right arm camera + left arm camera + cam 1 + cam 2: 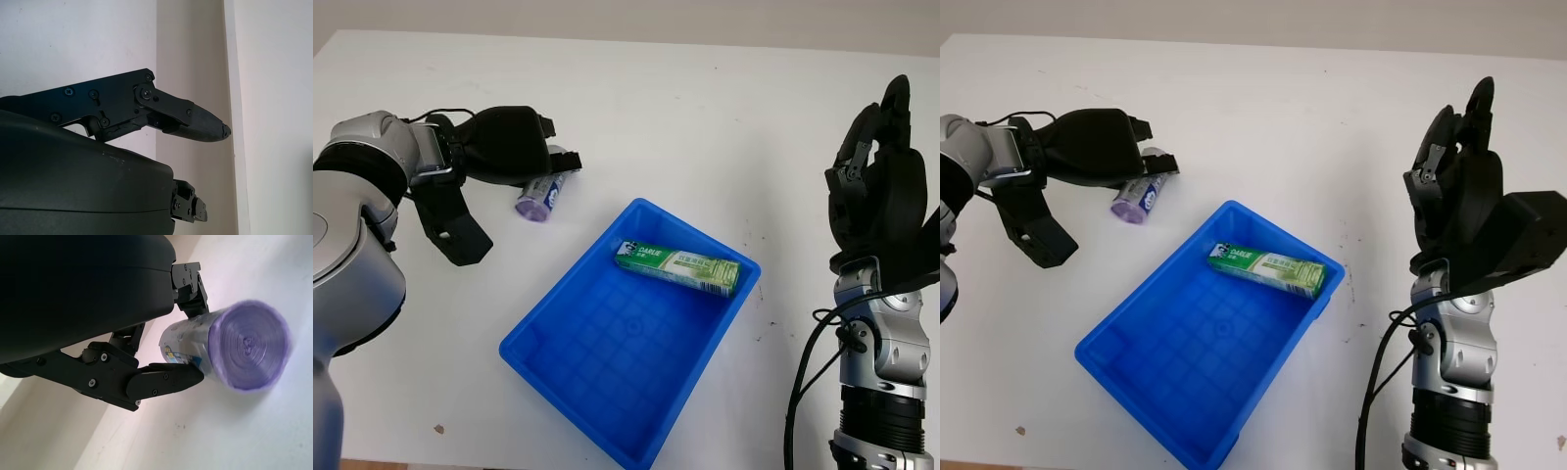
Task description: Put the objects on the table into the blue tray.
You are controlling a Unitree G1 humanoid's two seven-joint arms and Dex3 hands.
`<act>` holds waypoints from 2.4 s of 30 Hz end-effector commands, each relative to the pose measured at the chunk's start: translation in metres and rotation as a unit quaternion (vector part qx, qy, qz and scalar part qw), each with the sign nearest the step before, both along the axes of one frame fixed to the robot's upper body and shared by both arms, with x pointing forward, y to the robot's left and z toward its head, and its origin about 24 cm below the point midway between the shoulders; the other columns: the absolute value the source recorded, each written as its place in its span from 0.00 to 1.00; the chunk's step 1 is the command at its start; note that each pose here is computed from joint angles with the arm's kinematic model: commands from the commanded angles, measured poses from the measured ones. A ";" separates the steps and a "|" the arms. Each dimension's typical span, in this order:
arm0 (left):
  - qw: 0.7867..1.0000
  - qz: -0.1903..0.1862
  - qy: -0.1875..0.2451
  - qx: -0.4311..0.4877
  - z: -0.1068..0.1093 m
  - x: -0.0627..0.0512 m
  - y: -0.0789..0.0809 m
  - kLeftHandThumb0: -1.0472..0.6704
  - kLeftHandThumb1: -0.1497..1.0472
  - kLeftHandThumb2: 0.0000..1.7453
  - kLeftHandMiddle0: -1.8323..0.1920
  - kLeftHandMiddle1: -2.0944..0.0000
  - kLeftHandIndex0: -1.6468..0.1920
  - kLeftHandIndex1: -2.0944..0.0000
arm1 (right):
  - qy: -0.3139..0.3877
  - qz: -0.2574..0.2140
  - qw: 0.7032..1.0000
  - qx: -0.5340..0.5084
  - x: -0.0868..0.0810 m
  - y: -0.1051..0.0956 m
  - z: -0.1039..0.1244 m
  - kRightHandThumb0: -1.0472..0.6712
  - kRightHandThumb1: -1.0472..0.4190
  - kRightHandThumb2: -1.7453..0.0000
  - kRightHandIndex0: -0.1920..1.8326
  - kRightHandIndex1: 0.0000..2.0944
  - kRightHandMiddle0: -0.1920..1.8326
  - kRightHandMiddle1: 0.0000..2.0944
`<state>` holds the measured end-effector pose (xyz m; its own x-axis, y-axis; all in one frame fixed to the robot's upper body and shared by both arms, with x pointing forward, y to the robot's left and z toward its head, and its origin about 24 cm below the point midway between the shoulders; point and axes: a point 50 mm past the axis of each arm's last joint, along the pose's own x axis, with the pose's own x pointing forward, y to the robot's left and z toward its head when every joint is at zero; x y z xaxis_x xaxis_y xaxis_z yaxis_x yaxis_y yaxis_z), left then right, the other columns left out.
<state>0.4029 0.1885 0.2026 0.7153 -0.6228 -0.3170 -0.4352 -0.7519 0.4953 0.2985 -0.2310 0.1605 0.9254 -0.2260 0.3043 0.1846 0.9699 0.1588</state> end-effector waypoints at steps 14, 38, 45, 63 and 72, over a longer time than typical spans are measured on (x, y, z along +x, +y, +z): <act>0.971 0.130 -0.006 -0.202 0.014 0.005 0.016 0.35 1.00 0.22 0.65 0.00 0.90 0.01 | -0.012 -0.002 1.000 -0.001 0.000 -0.003 0.005 0.29 0.00 0.61 0.00 0.00 0.00 0.00; 0.859 -0.048 0.011 -0.509 0.112 -0.030 0.006 0.33 1.00 0.25 0.57 0.00 0.75 0.00 | -0.003 0.009 1.000 -0.023 0.004 0.000 0.004 0.32 0.00 0.57 0.00 0.00 0.00 0.00; 0.765 -0.086 0.192 -0.609 0.113 -0.051 -0.008 0.36 1.00 0.23 0.58 0.00 0.72 0.03 | -0.002 0.011 1.000 -0.027 0.006 0.001 0.005 0.31 0.00 0.58 0.00 0.00 0.00 0.00; 0.701 -0.013 0.495 -0.513 0.059 -0.111 -0.034 0.41 1.00 0.14 0.63 0.05 0.73 0.12 | 0.005 0.021 0.999 -0.025 0.003 0.001 0.001 0.30 0.00 0.59 0.00 0.00 0.00 0.00; 0.727 -0.028 0.482 -0.489 0.055 -0.117 -0.040 0.47 0.97 0.03 0.77 0.22 0.88 0.40 | 0.006 0.023 0.999 -0.023 0.000 0.000 0.000 0.31 0.00 0.59 0.00 0.00 0.00 0.00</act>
<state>0.2885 0.1480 0.2556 0.4223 -0.9043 -0.0625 0.4771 0.1632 0.8636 0.3021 -0.2286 0.1563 0.9440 -0.1678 0.2840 0.1385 0.9830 0.1206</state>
